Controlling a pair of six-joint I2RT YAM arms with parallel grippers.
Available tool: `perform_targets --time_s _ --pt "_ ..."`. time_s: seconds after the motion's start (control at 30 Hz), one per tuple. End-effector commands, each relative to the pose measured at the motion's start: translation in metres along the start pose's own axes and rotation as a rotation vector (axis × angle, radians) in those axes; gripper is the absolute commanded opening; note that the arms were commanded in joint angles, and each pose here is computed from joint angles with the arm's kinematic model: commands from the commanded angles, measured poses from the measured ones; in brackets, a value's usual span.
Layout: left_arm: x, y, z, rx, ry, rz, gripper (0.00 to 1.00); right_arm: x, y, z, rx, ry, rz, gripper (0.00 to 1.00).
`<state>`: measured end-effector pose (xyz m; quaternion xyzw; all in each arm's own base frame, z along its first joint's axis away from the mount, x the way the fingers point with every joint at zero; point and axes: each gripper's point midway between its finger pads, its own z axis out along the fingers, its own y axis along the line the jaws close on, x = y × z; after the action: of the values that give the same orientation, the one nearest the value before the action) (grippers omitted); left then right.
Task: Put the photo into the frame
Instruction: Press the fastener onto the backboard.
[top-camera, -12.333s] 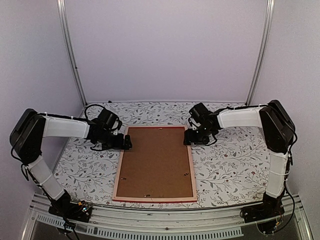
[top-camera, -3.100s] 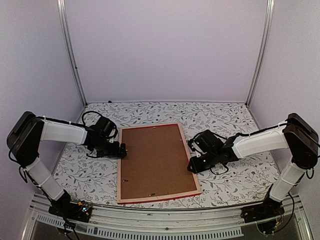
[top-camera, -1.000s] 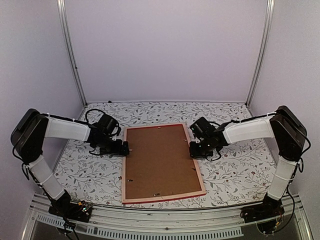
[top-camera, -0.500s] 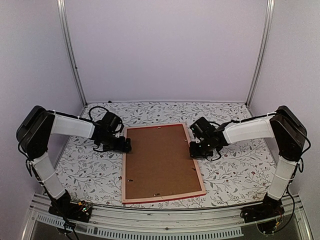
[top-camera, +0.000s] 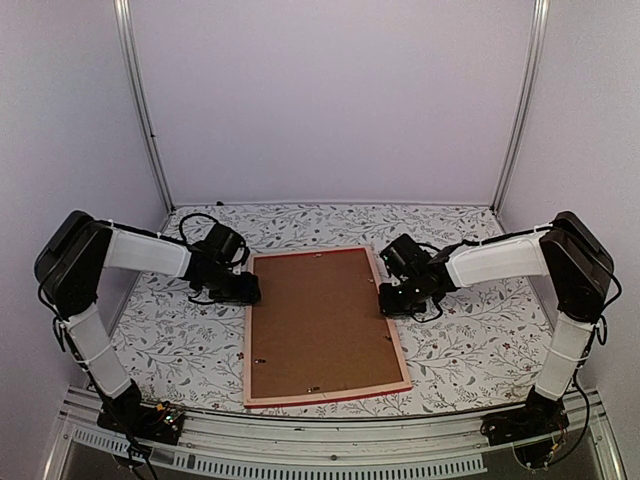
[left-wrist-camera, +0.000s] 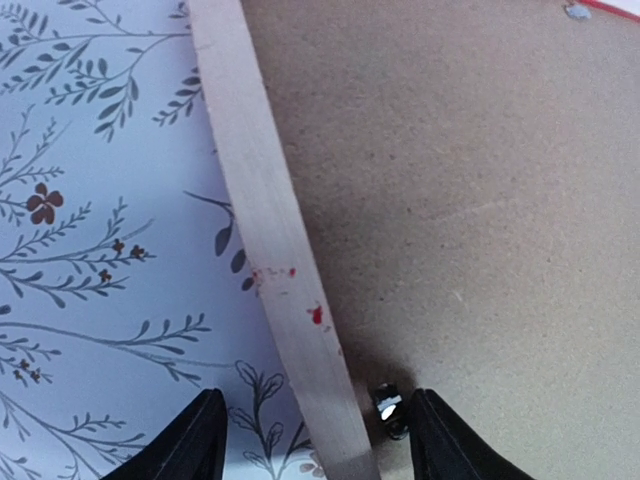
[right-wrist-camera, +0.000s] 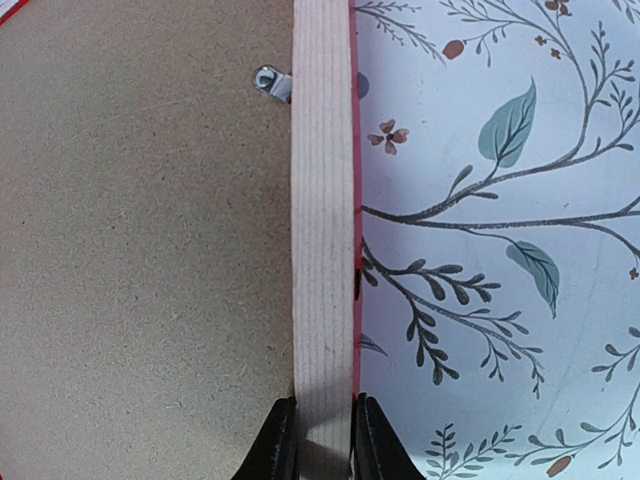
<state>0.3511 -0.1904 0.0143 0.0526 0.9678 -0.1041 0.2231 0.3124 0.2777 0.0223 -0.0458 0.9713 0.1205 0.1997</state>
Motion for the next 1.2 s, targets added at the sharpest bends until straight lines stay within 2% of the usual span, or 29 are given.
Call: perform_targets --time_s 0.0,0.37,0.5,0.63,0.8,1.17 --pt "0.017 -0.005 0.009 0.027 0.050 -0.003 0.61 0.022 -0.019 0.005 0.056 0.084 0.007 0.19" --pt "0.013 -0.006 0.007 0.048 0.021 -0.058 0.44 0.027 -0.021 0.001 0.044 0.075 0.030 0.18" --pt "0.006 -0.005 0.005 0.060 -0.003 -0.084 0.43 0.031 -0.018 -0.003 0.030 0.064 0.047 0.16" --pt "0.001 -0.006 0.007 0.069 -0.016 -0.106 0.48 0.037 -0.015 -0.001 0.033 0.075 0.043 0.16" --pt "0.002 -0.005 0.009 0.064 -0.010 -0.110 0.48 0.039 -0.016 -0.001 0.037 0.075 0.044 0.16" --pt "0.019 0.009 0.006 0.033 -0.017 -0.154 0.33 0.041 -0.011 -0.002 0.029 0.072 0.050 0.15"
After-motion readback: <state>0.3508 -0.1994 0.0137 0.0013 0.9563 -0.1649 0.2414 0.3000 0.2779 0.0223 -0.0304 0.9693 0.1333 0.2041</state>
